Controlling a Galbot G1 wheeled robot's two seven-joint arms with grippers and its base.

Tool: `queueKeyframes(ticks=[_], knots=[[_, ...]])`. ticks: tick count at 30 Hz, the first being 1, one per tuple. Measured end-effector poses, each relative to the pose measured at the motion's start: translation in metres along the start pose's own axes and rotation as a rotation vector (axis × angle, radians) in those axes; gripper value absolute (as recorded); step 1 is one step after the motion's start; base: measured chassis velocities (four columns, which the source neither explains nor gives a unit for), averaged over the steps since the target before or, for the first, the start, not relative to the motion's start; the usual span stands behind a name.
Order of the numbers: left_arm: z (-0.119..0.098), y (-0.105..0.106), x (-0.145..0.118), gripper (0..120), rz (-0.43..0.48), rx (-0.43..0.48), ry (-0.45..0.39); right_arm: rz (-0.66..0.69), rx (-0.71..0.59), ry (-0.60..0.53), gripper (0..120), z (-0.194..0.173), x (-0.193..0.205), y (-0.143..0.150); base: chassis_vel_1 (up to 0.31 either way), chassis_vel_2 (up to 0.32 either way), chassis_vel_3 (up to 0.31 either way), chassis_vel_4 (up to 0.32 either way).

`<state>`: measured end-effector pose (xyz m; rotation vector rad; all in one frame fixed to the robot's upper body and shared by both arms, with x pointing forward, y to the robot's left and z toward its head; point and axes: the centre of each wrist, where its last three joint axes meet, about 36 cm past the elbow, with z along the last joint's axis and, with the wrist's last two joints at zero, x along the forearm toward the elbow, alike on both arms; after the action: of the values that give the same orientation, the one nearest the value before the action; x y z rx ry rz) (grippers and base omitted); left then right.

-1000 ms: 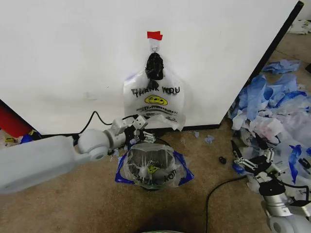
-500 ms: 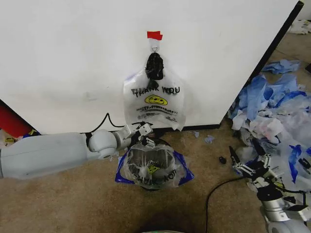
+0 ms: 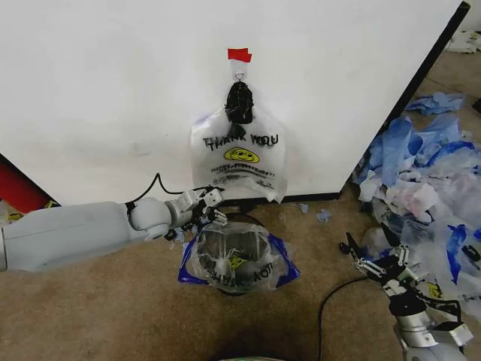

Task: Pick up the garbage bag from the wall and place it over the trash bin.

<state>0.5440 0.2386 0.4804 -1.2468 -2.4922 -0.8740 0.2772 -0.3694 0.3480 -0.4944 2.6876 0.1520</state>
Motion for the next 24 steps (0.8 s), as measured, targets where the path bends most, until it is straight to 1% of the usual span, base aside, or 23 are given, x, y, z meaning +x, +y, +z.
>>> queueKeyframes(ticks=[4, 7, 11, 14, 16, 18, 19, 20, 22, 24], knots=[[0.002, 0.0, -0.005, 98, 0.001, -0.003, 0.005, -0.001, -0.002, 0.002, 100, 0.0, 0.002, 0.001, 0.0, 0.0, 0.0, 0.0], [0.007, 0.002, -0.009, 96, 0.0, -0.011, 0.015, -0.004, -0.002, 0.006, 100, 0.001, 0.004, 0.001, 0.0, 0.0, 0.0, 0.0], [0.013, 0.001, -0.01, 91, 0.007, -0.021, 0.028, -0.003, -0.002, 0.01, 100, 0.002, 0.007, 0.001, 0.0, 0.0, 0.0, 0.0], [0.016, -0.002, -0.013, 83, 0.02, -0.038, 0.029, 0.0, -0.007, 0.011, 100, 0.005, 0.008, 0.002, 0.0, 0.0, 0.0, 0.0], [0.016, -0.005, -0.015, 75, 0.035, -0.044, 0.029, 0.0, -0.012, 0.012, 100, 0.007, 0.009, 0.004, 0.0, 0.0, 0.0, 0.0], [0.013, -0.007, -0.018, 67, 0.047, -0.052, 0.025, 0.0, -0.016, 0.011, 100, 0.009, 0.009, 0.007, 0.0, 0.0, 0.0, 0.0], [0.013, -0.007, -0.018, 67, 0.047, -0.052, 0.025, 0.0, -0.016, 0.011, 100, 0.009, 0.009, 0.007, 0.0, 0.0, 0.0, 0.0], [0.011, -0.007, -0.019, 63, 0.05, -0.055, 0.024, 0.0, -0.018, 0.01, 100, 0.009, 0.01, 0.008, 0.0, 0.0, 0.0, 0.0], [0.005, -0.006, -0.02, 53, 0.064, -0.068, 0.021, 0.004, -0.019, 0.007, 100, 0.01, 0.011, 0.009, 0.0, 0.0, 0.0, 0.0], [0.001, -0.007, -0.02, 47, 0.075, -0.073, 0.02, 0.007, -0.019, 0.008, 100, 0.011, 0.014, 0.01, 0.0, 0.0, 0.0, 0.0]])
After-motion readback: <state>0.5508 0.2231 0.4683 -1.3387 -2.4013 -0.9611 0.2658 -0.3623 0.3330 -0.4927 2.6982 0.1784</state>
